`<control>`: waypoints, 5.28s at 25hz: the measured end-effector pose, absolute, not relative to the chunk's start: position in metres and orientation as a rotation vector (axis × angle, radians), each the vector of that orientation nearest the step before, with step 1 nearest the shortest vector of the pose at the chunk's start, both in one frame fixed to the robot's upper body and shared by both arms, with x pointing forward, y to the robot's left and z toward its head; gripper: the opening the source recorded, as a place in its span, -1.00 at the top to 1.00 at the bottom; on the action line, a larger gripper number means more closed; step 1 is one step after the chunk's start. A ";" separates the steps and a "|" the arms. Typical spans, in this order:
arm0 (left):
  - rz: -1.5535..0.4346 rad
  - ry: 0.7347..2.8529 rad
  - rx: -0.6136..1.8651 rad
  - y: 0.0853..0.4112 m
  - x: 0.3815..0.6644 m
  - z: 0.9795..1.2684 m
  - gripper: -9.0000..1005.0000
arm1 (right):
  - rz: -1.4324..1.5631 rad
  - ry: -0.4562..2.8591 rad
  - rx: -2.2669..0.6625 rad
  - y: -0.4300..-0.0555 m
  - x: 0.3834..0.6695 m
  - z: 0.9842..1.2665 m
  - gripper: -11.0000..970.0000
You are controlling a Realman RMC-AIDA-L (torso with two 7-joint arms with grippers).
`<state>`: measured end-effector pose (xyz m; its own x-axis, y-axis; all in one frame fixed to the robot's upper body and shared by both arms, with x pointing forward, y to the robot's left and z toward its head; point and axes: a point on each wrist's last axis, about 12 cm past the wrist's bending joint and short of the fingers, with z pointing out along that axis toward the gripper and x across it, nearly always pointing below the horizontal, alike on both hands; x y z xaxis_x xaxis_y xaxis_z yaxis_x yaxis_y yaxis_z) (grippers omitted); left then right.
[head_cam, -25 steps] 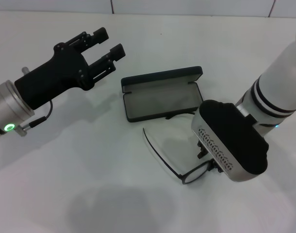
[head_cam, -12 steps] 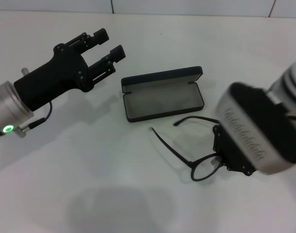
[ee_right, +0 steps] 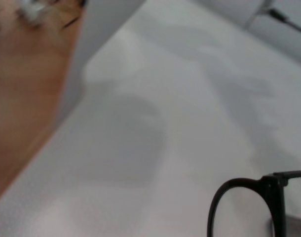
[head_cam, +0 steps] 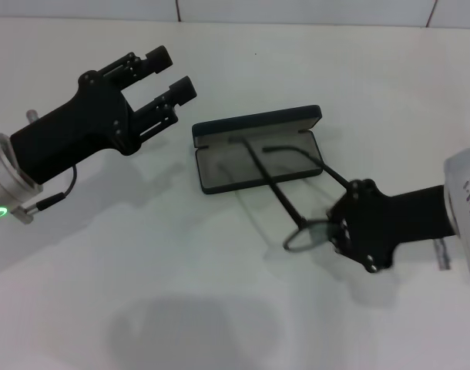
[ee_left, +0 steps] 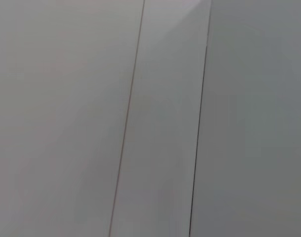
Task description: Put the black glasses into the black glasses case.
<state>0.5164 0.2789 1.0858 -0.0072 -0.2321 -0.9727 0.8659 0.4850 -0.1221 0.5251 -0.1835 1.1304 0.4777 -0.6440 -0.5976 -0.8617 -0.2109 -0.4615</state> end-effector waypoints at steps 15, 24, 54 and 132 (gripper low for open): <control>-1.025 1.242 0.699 0.264 0.528 1.097 -0.18 | 0.450 1.032 -1.522 -0.201 0.511 1.089 0.96; -1.108 1.192 0.814 0.237 0.539 1.109 -0.18 | 0.504 1.069 -1.414 -0.194 0.530 1.091 0.96; -1.302 1.483 0.955 0.191 0.568 1.113 -0.18 | 0.398 0.937 -1.439 -0.193 0.527 1.094 0.96; -1.044 1.342 0.693 0.232 0.567 1.107 -0.19 | 0.105 1.211 -1.462 -0.165 0.555 1.077 0.95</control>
